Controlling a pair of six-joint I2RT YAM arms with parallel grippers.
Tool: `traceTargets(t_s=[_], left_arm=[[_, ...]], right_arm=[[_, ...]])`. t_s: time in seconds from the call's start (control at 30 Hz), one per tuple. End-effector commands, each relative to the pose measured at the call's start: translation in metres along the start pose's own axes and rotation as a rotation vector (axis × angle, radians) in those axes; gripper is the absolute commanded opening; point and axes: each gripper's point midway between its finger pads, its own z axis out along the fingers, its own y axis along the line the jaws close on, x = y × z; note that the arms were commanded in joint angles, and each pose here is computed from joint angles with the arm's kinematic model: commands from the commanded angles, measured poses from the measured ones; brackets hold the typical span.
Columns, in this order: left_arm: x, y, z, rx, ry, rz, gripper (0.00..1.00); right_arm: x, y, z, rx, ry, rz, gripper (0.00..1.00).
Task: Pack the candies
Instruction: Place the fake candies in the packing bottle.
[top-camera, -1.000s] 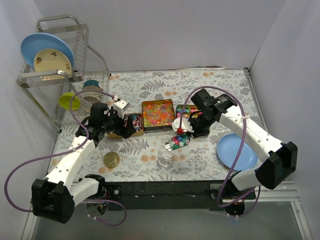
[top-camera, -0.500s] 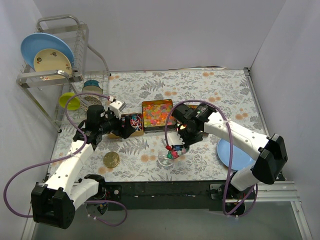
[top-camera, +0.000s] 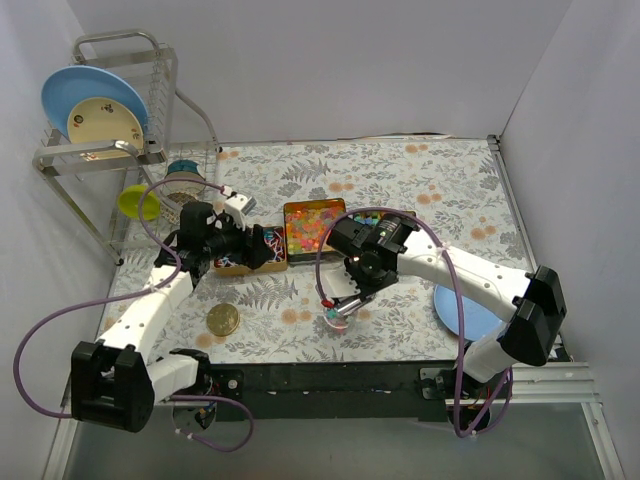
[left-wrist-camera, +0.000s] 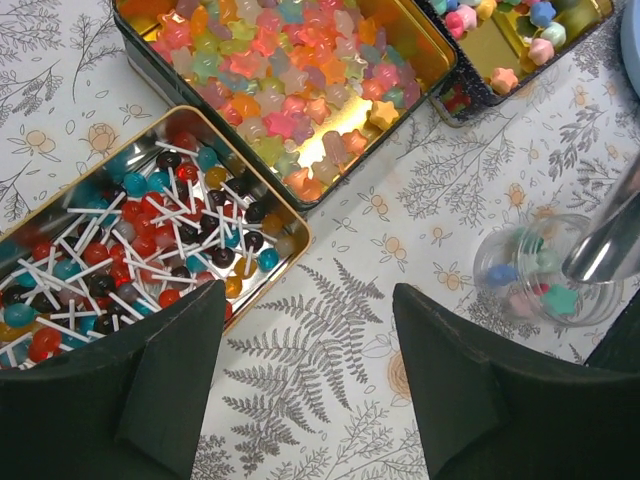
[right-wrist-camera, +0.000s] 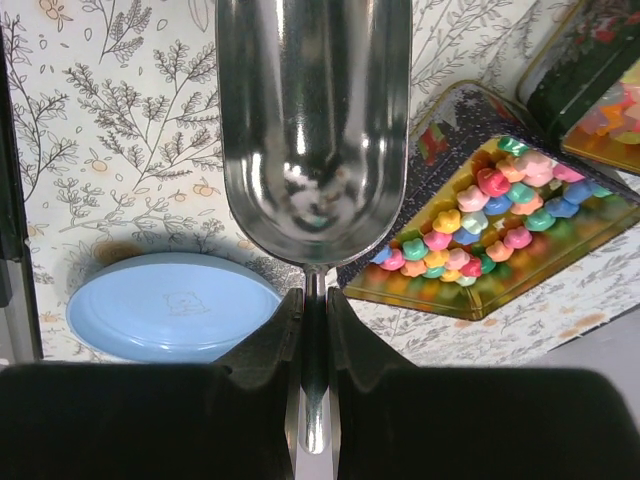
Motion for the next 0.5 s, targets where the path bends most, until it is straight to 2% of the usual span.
traceTargets(t_s=[0.0, 0.13, 0.17, 0.27, 0.37, 0.47], left_arm=[[-0.021, 0.010, 0.008, -0.018, -0.037, 0.017, 0.63], [-0.014, 0.025, 0.025, -0.047, 0.019, 0.022, 0.38], [-0.007, 0.033, 0.032, -0.064, 0.050, 0.010, 0.25], [-0.008, 0.048, 0.044, -0.102, 0.076, 0.031, 0.00], [0.001, 0.061, 0.059, -0.116, 0.122, 0.057, 0.00], [0.010, 0.067, 0.076, -0.103, 0.162, 0.078, 0.00]], right_arm=[[-0.009, -0.013, -0.029, 0.072, -0.040, 0.053, 0.01], [-0.018, -0.020, -0.042, 0.110, -0.095, 0.105, 0.01], [-0.017, -0.021, -0.044, 0.120, -0.093, 0.124, 0.01], [-0.010, -0.025, -0.042, 0.176, -0.089, 0.149, 0.01], [0.000, -0.034, -0.041, 0.222, -0.104, 0.223, 0.01], [0.023, -0.051, -0.046, 0.258, -0.131, 0.373, 0.01]])
